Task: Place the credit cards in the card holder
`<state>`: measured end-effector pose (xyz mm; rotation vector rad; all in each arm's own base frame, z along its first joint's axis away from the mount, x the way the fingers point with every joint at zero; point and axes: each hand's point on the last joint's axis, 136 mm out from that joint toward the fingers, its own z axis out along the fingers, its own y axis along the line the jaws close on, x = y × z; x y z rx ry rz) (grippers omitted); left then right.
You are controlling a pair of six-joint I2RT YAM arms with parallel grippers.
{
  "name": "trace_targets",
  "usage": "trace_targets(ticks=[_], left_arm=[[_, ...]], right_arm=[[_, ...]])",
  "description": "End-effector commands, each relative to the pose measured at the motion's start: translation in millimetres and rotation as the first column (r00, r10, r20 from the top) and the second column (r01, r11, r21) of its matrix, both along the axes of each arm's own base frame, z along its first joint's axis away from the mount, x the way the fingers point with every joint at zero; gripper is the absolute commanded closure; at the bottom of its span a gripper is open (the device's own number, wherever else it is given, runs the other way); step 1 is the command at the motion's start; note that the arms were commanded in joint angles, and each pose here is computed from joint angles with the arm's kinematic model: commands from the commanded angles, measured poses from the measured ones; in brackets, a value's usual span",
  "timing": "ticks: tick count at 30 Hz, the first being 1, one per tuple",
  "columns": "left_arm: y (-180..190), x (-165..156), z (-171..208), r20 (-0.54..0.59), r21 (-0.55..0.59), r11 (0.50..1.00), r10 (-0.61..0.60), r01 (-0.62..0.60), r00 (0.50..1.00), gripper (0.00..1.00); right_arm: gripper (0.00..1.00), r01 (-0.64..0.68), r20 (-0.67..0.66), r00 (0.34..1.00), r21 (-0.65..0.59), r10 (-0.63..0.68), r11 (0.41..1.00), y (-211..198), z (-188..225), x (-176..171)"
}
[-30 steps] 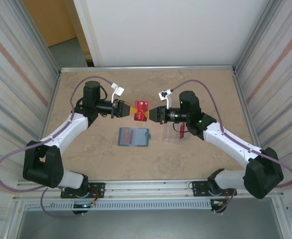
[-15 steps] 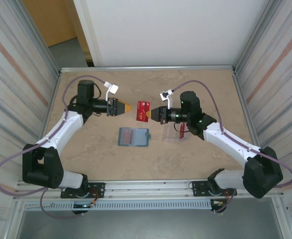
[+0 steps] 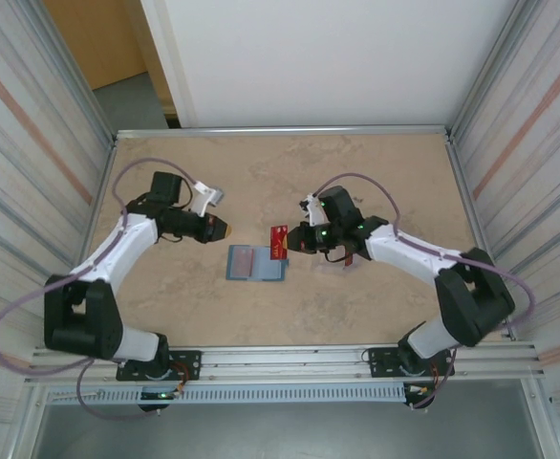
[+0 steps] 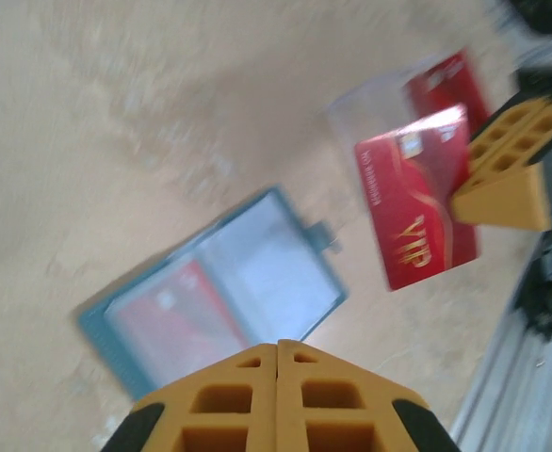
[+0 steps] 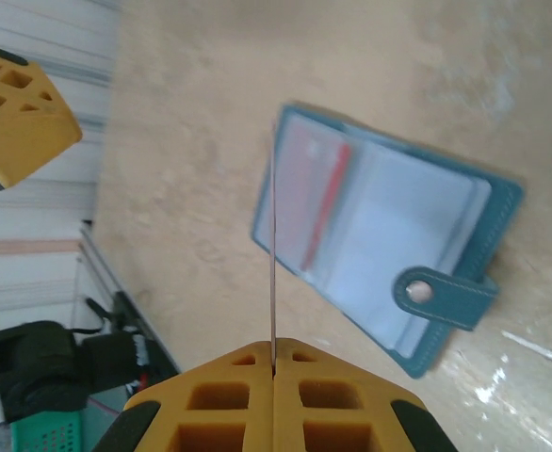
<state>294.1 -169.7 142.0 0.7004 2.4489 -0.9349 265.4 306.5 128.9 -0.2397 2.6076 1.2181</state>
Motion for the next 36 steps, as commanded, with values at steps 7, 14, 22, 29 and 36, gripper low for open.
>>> trace_targets(ticks=[7, 14, 22, 29, 36], left_arm=[[0.4, -11.8, -59.5, -0.077, 0.289, 0.94, -0.163, 0.178, 0.984, 1.0], [3.5, -10.4, -79.2, -0.103, 0.332, 0.921, -0.178, 0.202, 0.979, 1.0], [5.5, -13.1, -94.7, -0.133, 0.345, 0.911, -0.189, 0.224, 0.973, 1.0], [5.6, -12.6, -104.6, -0.164, 0.361, 0.901, -0.193, 0.241, 0.967, 1.0], [6.6, -17.3, -114.8, -0.184, 0.363, 0.897, -0.198, 0.253, 0.963, 1.0]], right_arm=[[1.0, -0.045, -0.128, 0.991, -0.017, 0.043, 0.999, 27.7, -21.9, -4.3], [1.0, -0.104, -0.196, 0.976, -0.018, 0.099, 0.994, 47.3, -41.6, -14.4], [1.0, -0.114, -0.243, 0.964, -0.015, 0.106, 0.993, 57.2, -59.6, -13.0], [1.0, -0.113, -0.272, 0.957, -0.012, 0.105, 0.994, 62.2, -67.8, -12.4], [1.0, -0.112, -0.287, 0.952, -0.022, 0.101, 0.993, 60.5, -74.5, -14.0]])
